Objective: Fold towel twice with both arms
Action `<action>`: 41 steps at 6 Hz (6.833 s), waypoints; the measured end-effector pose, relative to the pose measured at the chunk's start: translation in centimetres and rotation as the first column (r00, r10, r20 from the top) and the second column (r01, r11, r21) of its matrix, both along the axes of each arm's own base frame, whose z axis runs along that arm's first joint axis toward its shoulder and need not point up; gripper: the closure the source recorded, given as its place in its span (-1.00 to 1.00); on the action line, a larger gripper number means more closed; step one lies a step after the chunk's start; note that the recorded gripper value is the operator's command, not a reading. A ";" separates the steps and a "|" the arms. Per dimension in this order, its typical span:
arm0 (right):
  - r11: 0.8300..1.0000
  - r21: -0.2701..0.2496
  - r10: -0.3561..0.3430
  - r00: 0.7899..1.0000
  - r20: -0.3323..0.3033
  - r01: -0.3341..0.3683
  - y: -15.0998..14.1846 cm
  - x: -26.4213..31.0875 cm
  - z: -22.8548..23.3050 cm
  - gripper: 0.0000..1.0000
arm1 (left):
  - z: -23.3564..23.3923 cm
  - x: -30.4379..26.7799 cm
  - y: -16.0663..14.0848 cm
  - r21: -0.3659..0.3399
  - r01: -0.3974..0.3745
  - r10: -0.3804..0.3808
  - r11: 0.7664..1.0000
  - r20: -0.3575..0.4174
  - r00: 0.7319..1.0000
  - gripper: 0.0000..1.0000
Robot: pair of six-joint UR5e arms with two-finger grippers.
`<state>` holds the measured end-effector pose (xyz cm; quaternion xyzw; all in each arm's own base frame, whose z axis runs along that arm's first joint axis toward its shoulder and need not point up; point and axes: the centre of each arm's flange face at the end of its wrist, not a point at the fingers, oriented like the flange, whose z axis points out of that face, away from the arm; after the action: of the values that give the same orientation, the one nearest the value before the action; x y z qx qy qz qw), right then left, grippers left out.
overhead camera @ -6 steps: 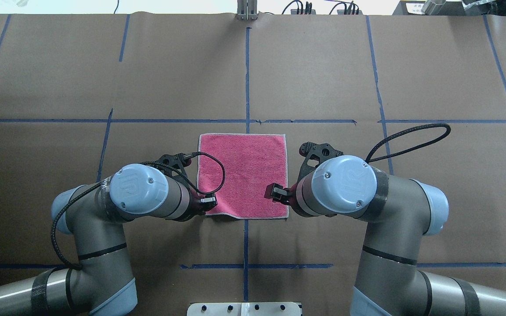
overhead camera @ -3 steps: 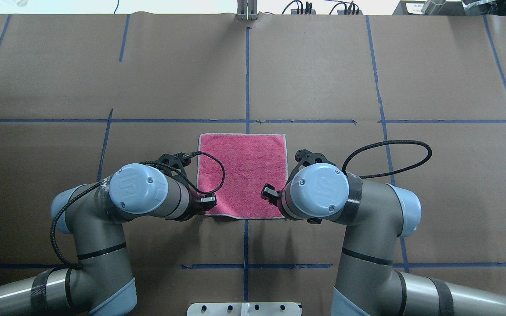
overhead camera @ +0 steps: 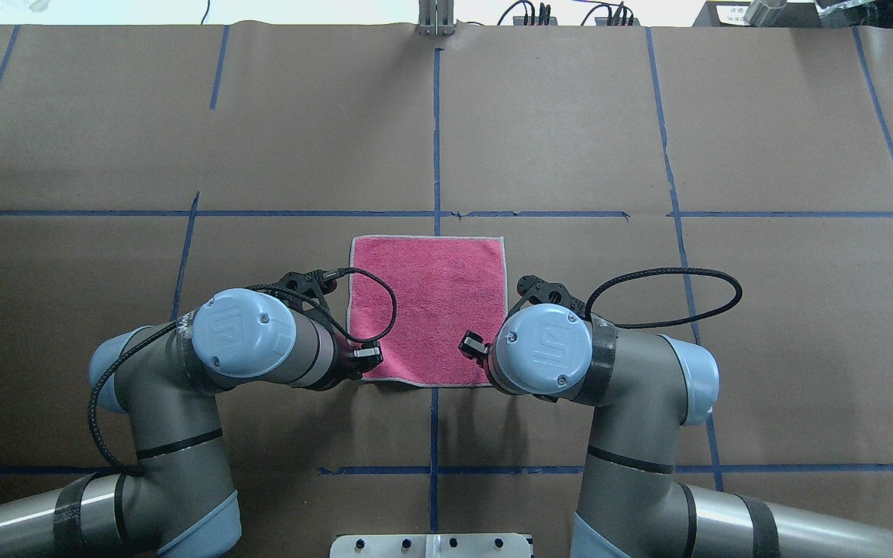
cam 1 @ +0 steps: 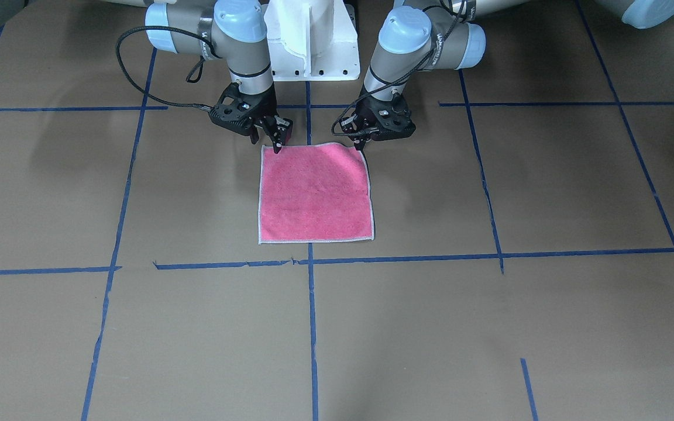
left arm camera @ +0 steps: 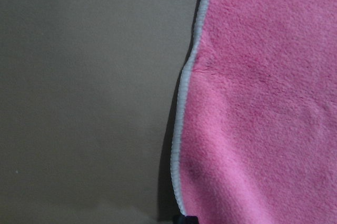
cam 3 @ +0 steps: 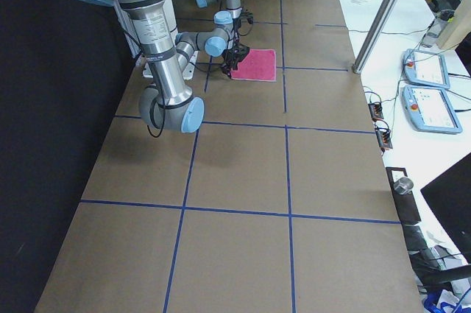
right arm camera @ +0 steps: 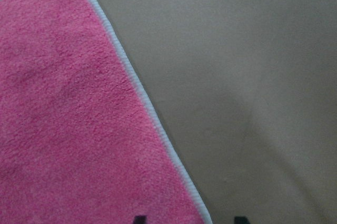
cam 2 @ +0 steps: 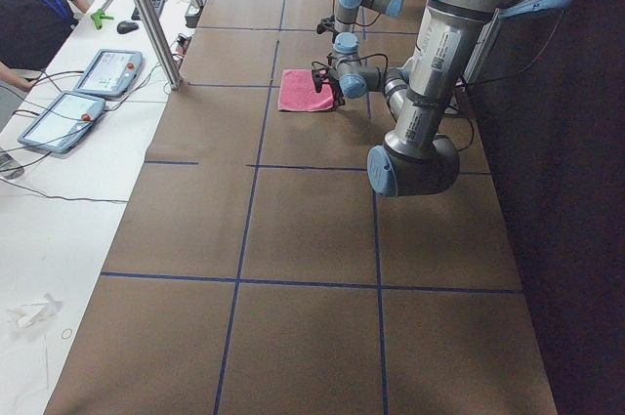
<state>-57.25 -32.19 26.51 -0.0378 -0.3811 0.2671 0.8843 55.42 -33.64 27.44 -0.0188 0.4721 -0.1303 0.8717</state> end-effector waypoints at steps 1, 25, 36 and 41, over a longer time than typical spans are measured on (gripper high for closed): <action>1.000 0.000 0.003 1.000 -0.010 -0.003 -0.1 -0.2 0.4 -0.08 | 0.0 0.0 0.0 0.000 0.000 0.000 1.000 0.000 1.000 1.00; 0.994 0.098 -0.049 0.997 -0.064 0.055 -7.5 3.4 -3.7 0.98 | -4.7 -1.7 -7.8 -0.064 0.059 -0.058 0.996 0.024 0.998 1.00; 0.988 0.142 -0.058 0.996 -0.073 0.068 -15.6 2.5 -1.0 -1.00 | -3.5 -1.5 -14.0 -0.001 0.054 -0.053 0.999 0.052 0.997 -1.00; 0.857 0.260 -0.434 0.895 -0.103 0.445 -20.1 19.0 2.9 -1.00 | -1.9 -2.6 -8.3 0.053 0.005 -0.004 0.999 -0.028 1.000 -0.61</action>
<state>-38.22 -52.31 29.45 0.0056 -0.3777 0.0032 0.9259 52.86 -41.91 25.52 0.0036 0.4875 -0.1194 0.8649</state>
